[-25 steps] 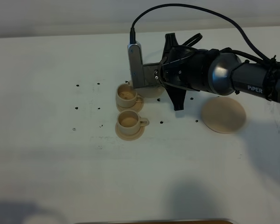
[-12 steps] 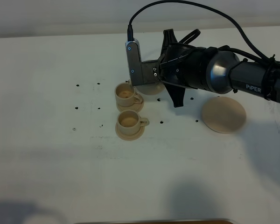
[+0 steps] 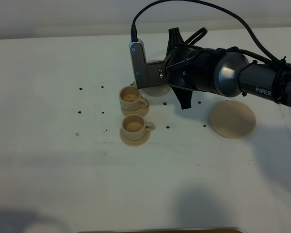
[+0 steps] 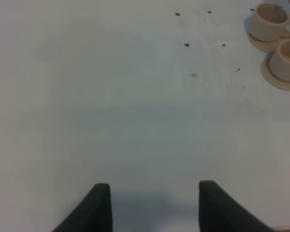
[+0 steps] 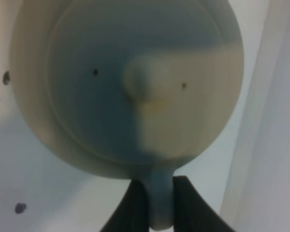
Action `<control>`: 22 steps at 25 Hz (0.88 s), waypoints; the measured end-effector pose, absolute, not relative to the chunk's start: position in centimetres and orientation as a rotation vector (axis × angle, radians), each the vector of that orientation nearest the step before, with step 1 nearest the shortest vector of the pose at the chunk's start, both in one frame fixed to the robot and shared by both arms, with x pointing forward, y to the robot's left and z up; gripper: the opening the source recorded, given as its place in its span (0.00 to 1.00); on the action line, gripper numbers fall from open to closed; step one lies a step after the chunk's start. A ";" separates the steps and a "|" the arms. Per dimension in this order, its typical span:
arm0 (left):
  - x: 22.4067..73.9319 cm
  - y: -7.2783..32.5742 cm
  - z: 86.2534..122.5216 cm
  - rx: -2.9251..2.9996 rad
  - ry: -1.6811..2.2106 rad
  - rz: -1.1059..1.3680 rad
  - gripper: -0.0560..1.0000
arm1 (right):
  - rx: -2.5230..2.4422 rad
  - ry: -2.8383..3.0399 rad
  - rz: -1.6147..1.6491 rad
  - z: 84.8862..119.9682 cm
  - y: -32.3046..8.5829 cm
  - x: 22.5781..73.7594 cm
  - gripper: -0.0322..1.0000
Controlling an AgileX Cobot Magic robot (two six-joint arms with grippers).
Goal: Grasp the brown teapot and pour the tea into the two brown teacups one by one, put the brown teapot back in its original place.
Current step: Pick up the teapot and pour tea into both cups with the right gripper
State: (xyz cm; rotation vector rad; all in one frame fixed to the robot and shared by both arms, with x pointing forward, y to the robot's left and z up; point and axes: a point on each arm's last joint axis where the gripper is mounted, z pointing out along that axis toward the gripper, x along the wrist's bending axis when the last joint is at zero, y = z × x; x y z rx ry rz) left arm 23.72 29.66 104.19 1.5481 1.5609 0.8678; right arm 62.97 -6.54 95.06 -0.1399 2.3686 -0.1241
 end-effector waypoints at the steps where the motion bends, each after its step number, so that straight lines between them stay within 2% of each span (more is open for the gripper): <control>1: 23.7 29.7 104.2 1.548 1.561 0.868 0.50 | -0.148 2.363 -0.130 95.1 -6.6 63.0 0.12; 22: 23.7 29.7 104.2 1.548 1.561 0.868 0.50 | -0.296 2.268 -0.173 95.6 -5.9 63.2 0.12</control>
